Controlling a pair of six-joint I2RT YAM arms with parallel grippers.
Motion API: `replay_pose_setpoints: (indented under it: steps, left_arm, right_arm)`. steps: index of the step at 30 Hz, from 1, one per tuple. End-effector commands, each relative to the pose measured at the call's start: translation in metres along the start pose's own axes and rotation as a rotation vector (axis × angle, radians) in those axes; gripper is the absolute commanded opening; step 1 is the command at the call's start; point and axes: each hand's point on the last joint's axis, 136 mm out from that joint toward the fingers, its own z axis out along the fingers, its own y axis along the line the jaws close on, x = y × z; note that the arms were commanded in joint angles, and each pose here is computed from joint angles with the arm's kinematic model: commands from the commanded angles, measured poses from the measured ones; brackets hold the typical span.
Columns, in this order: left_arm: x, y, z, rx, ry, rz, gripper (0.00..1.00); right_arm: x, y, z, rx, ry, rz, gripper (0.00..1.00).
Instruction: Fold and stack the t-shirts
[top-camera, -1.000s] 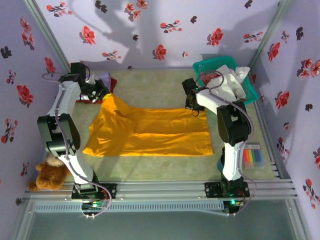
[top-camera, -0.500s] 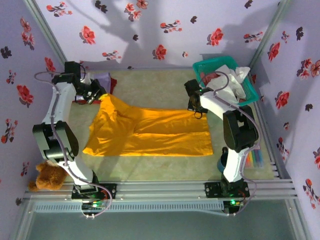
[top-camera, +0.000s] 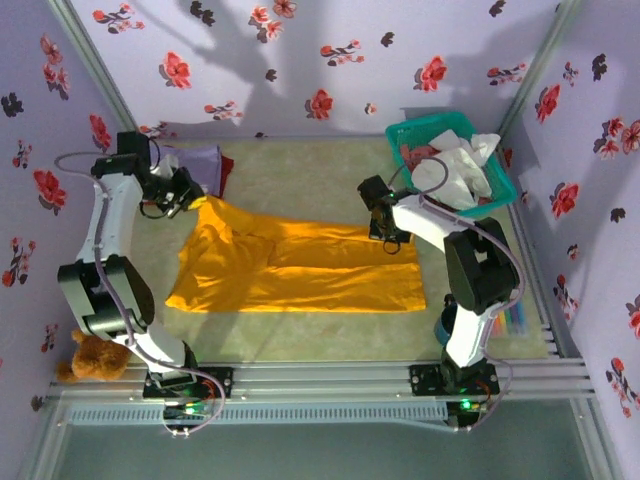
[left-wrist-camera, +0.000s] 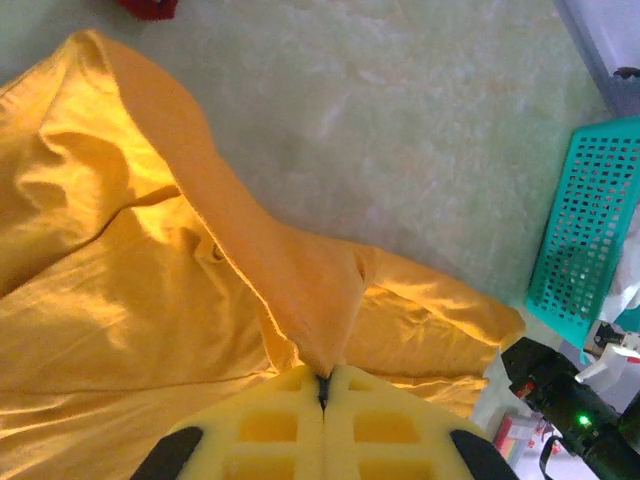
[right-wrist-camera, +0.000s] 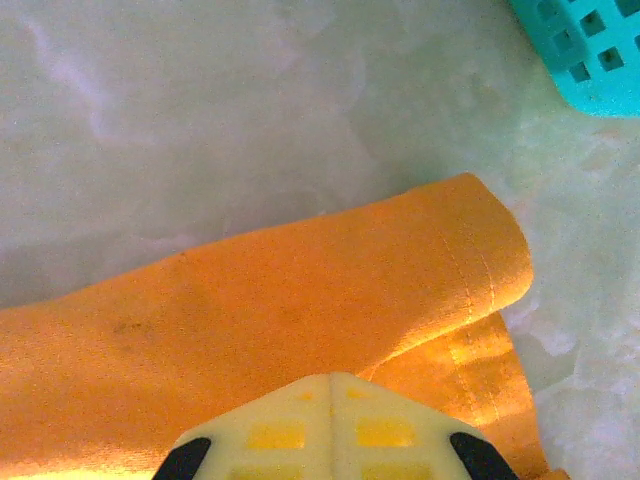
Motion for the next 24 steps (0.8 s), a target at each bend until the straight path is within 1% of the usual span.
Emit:
replay_pose_setpoints:
  steps: [1, 4, 6, 17, 20, 23, 24]
  left_arm:
    - [0.010, 0.009, -0.010, -0.016, -0.001, 0.006, 0.00]
    - [0.015, 0.013, -0.010, -0.020, 0.005, 0.002, 0.00]
    - [0.018, 0.015, -0.010, -0.021, 0.005, 0.002, 0.00]
    - [0.025, 0.019, -0.017, -0.033, 0.016, 0.004, 0.00]
    - [0.028, 0.023, -0.019, -0.038, 0.015, -0.002, 0.00]
    - [0.032, 0.027, -0.019, -0.043, 0.020, -0.006, 0.00]
    - [0.033, 0.028, -0.018, -0.046, 0.024, -0.007, 0.00]
  right_arm:
    - [0.012, -0.007, -0.010, 0.028, 0.016, 0.005, 0.00]
    - [0.013, -0.009, -0.019, 0.054, -0.021, -0.024, 0.00]
    - [0.013, -0.012, -0.023, 0.060, -0.023, -0.031, 0.00]
    - [0.031, -0.031, -0.034, 0.092, 0.028, -0.091, 0.00]
    - [0.027, -0.040, -0.036, 0.139, 0.009, -0.117, 0.00]
    - [0.019, -0.040, -0.038, 0.137, -0.002, -0.133, 0.00]
    - [0.016, -0.041, -0.038, 0.157, -0.007, -0.151, 0.00]
